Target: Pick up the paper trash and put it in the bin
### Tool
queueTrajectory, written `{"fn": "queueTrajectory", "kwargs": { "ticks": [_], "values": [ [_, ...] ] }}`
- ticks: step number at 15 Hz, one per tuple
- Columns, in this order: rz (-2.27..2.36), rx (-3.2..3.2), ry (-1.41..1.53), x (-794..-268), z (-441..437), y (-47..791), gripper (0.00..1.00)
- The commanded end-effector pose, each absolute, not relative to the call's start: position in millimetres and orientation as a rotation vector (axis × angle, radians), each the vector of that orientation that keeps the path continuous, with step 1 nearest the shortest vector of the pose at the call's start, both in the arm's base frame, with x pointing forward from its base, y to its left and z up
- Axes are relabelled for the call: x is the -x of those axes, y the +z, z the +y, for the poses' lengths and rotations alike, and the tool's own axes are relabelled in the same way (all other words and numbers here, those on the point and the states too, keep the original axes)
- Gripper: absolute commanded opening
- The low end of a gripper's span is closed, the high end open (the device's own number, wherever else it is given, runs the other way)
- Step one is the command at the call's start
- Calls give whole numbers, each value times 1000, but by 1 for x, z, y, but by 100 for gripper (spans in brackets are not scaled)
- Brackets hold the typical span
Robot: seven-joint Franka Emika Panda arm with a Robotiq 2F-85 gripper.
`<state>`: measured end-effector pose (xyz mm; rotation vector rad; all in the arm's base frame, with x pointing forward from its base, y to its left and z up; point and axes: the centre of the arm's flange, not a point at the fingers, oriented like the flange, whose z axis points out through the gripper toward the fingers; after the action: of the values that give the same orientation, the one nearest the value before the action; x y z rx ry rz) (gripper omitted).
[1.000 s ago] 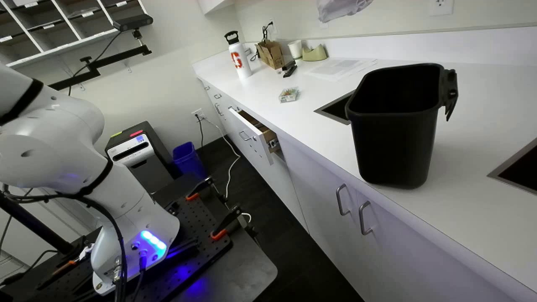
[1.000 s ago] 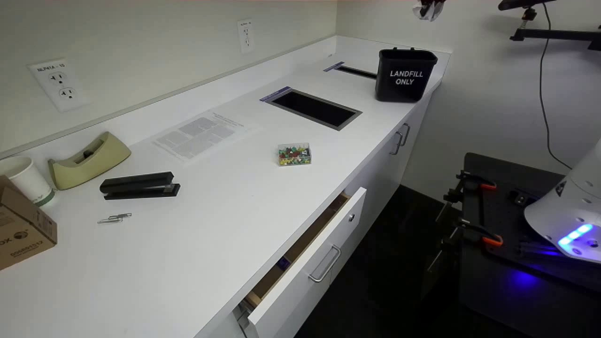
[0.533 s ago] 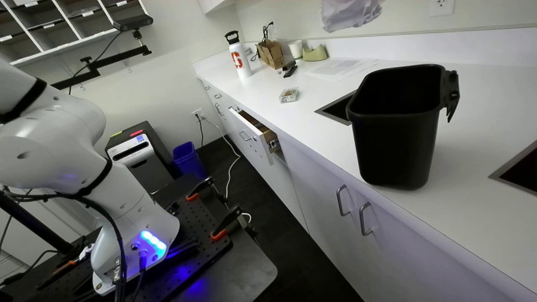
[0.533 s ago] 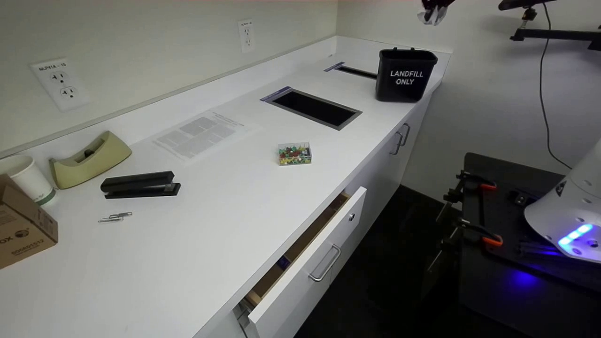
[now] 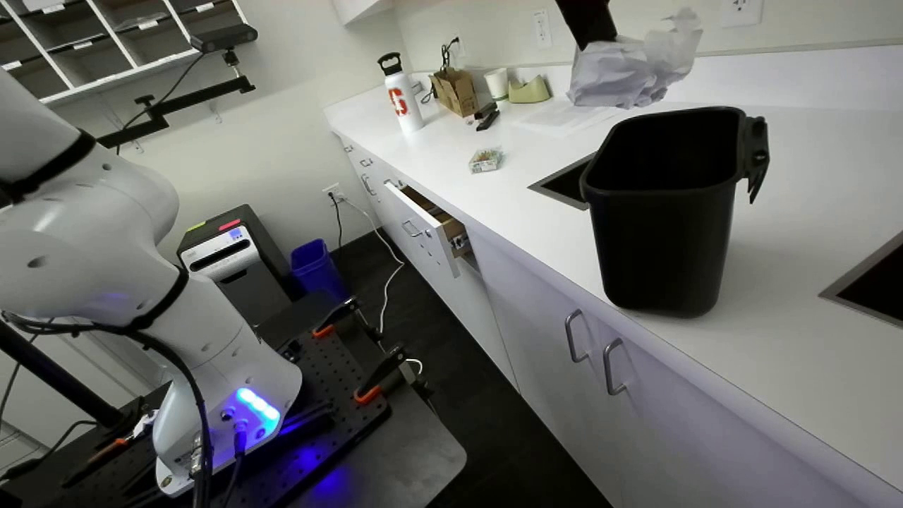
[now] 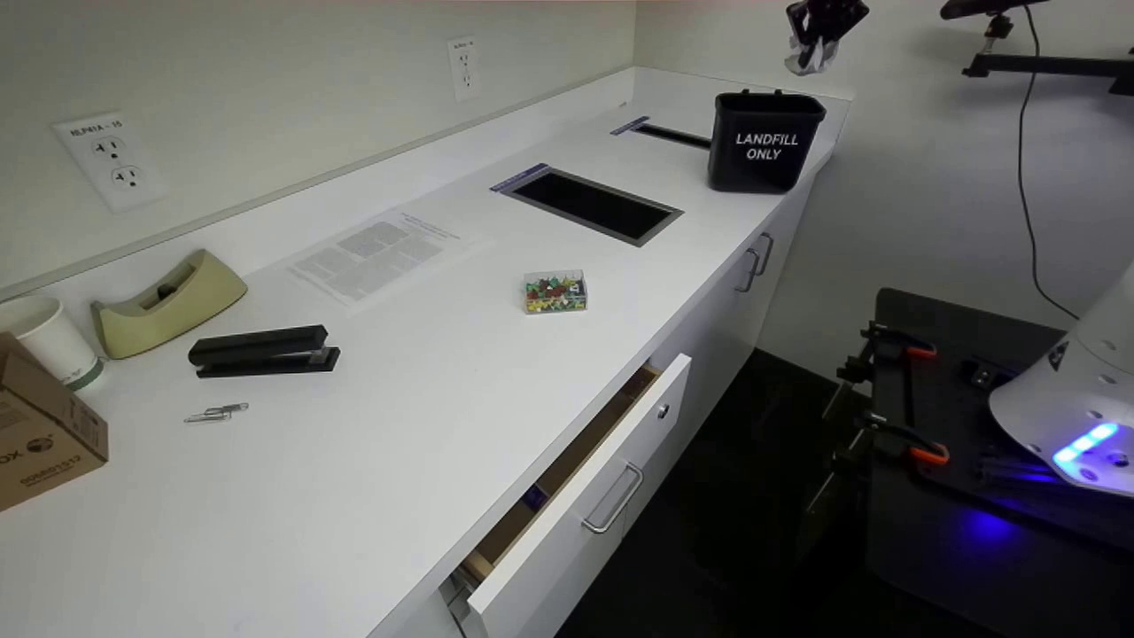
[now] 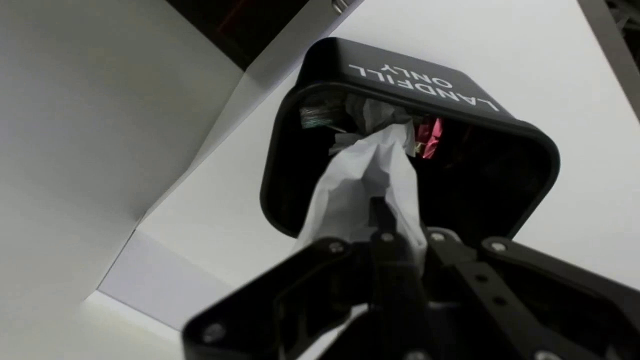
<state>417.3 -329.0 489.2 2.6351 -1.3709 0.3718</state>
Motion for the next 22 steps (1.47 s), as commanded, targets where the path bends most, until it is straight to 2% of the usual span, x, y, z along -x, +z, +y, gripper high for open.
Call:
{"fn": "queueTrajectory", "kwargs": {
  "ticks": [1, 2, 3, 4, 5, 13, 15, 22],
  "values": [
    [-1330, -2729, 314, -435, -339, 482, 2],
    [-1328, -2736, 299, -438, -339, 478, 2],
    [-1321, -2742, 289, -440, -339, 475, 30],
    [-1324, -2738, 281, -441, -339, 473, 31],
    [-1321, -2732, 276, -443, -339, 471, 36],
    [-1316, -2724, 268, -450, -341, 468, 97],
    [-1312, -2726, 273, -452, -340, 468, 100],
    [-1287, -2728, 252, -464, -334, 461, 100]
  ]
}}
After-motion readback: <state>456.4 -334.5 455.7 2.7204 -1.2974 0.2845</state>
